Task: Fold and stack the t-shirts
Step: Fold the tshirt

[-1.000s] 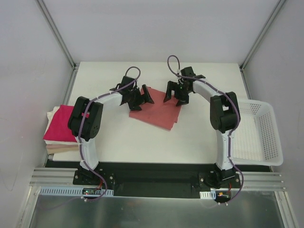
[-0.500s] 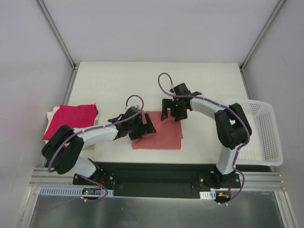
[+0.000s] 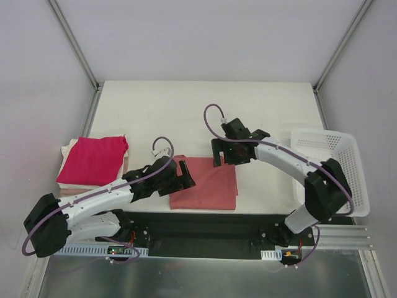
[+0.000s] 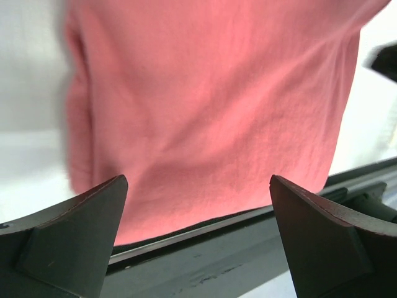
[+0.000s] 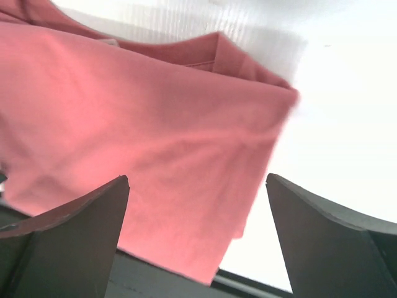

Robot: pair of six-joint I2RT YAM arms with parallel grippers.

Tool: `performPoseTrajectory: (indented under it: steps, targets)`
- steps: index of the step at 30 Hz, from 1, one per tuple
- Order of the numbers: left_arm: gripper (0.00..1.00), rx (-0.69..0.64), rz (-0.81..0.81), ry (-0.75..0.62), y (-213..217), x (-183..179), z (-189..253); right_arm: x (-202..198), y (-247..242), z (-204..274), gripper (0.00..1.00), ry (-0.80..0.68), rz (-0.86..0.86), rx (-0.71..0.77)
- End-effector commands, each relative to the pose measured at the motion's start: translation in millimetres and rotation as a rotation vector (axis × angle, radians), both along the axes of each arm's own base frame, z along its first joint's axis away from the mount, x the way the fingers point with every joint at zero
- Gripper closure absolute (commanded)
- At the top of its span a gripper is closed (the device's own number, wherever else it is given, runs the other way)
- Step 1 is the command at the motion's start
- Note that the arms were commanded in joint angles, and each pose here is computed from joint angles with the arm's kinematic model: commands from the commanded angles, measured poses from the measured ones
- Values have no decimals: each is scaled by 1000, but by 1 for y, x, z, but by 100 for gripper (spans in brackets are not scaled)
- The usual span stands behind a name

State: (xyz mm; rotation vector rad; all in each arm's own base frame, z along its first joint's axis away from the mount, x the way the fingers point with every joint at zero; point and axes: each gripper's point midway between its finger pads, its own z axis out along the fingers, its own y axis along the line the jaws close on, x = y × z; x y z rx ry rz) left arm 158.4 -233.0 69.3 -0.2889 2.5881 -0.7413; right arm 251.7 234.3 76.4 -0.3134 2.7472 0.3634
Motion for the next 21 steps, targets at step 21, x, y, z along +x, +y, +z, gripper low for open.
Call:
performPoseTrajectory:
  steps: [21]
  targets:
    - [16,327,27,148,45,56,-43,-62,-139,80,3,-377,-310,-51]
